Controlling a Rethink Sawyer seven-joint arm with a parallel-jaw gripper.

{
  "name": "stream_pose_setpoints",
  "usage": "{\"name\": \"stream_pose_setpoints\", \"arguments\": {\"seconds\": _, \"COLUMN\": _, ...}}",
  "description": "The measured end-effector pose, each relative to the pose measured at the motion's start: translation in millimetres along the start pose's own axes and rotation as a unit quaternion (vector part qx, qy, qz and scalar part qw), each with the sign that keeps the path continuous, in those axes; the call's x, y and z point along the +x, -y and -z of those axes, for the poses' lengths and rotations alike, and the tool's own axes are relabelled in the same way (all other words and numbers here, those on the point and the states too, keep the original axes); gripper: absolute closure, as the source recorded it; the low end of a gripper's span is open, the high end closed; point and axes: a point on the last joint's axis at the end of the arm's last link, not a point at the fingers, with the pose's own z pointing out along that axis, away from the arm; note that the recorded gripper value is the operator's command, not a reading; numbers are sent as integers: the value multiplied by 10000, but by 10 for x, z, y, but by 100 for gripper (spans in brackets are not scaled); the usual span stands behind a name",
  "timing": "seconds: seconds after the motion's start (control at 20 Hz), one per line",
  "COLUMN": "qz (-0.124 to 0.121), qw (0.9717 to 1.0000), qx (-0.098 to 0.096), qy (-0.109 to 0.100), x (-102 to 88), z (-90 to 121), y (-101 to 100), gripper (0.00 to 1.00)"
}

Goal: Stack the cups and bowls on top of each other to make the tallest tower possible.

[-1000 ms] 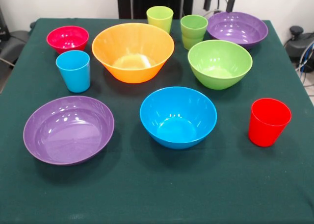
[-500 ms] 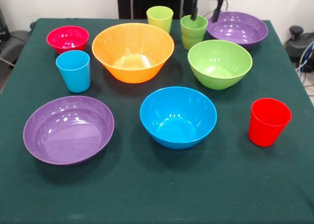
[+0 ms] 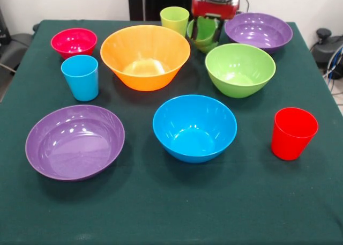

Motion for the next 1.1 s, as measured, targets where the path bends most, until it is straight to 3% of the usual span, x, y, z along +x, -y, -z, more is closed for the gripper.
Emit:
{"name": "stream_pose_setpoints", "arguments": {"seconds": 0.5, "qz": 411, "qw": 9988, "qx": 38, "qy": -263, "x": 180, "z": -366, "y": 170, "gripper": 0}}
{"name": "stream_pose_setpoints", "arguments": {"seconds": 1.1, "qz": 780, "qw": 9964, "qx": 140, "qy": -297, "x": 148, "z": -142, "y": 194, "gripper": 0}}
